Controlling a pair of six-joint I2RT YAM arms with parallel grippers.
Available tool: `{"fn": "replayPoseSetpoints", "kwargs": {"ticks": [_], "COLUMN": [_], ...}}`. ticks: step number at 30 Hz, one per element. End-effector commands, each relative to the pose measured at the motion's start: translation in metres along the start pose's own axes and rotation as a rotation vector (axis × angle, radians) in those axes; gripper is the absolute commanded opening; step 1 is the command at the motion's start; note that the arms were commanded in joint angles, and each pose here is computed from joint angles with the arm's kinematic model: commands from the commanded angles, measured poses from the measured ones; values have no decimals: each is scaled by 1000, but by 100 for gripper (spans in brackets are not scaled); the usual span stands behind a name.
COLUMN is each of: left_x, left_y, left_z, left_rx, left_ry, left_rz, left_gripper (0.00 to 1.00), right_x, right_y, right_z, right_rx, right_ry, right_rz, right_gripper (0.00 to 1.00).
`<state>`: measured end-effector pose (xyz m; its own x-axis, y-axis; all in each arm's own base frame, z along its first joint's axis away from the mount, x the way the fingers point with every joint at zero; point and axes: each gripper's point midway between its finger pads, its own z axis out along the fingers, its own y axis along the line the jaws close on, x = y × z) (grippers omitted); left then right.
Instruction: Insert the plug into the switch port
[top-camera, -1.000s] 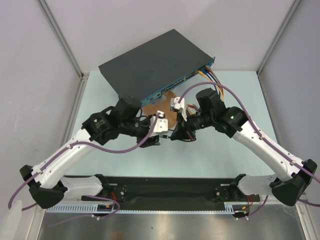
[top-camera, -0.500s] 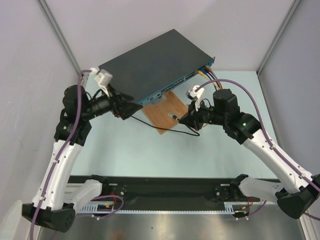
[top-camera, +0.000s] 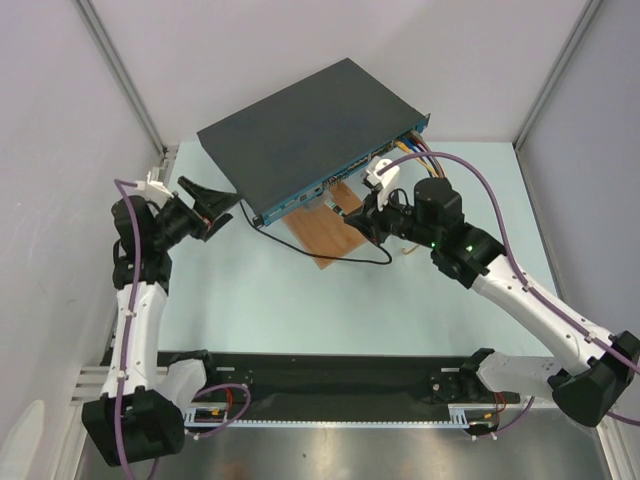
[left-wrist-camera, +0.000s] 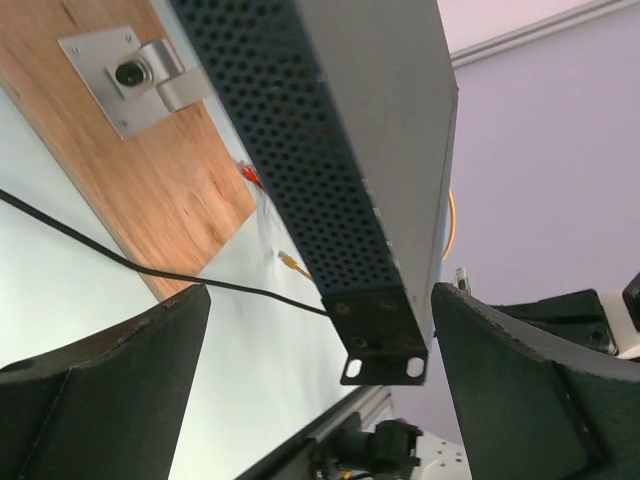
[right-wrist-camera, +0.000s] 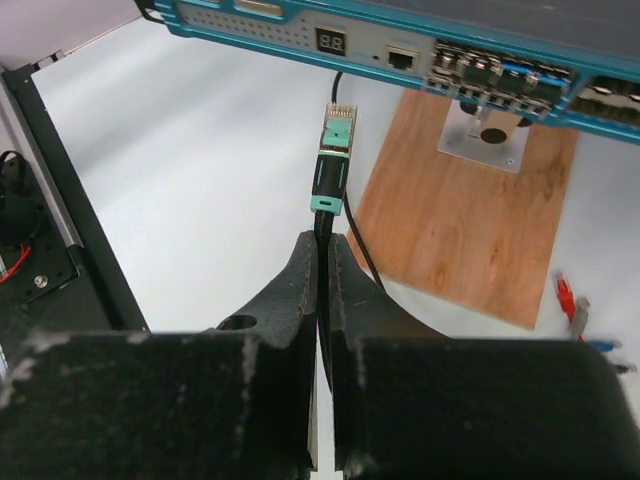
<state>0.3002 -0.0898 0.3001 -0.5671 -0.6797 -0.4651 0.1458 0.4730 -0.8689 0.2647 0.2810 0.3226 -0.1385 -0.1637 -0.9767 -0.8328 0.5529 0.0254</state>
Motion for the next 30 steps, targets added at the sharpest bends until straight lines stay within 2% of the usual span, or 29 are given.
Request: {"fn": "replayPoseSetpoints", "kwargs": {"ticks": [1,5,7,13,25,30], "left_x": [-4,-7,-4,-13,-7,-10], "left_y": [4,11,17,-5,-10,-19], "left_z": [7,21,26,31,19,26], "left_rx": [33,89,110,247,269,302], "left_ry": [-3,5,22,-2,-27,-27], "left_rz": [-102,-136,-199,-165,-150,-142], "left_gripper": [97,96,93,90,92,92], "right_x": [-22,-18,-16,-8,-2,0], "right_y": [-8,-7,-7,-4,-7,-9], "right_z": [9,15,18,26,23,27], "right_rx": [51,45,41,11,17,18], "right_ry": [-84,-83,-77,-52,-27,-17], "right_rz": [-61,-57,-55,-39,-21,-31], "right_gripper": [0,0,0,0,0,0]}}
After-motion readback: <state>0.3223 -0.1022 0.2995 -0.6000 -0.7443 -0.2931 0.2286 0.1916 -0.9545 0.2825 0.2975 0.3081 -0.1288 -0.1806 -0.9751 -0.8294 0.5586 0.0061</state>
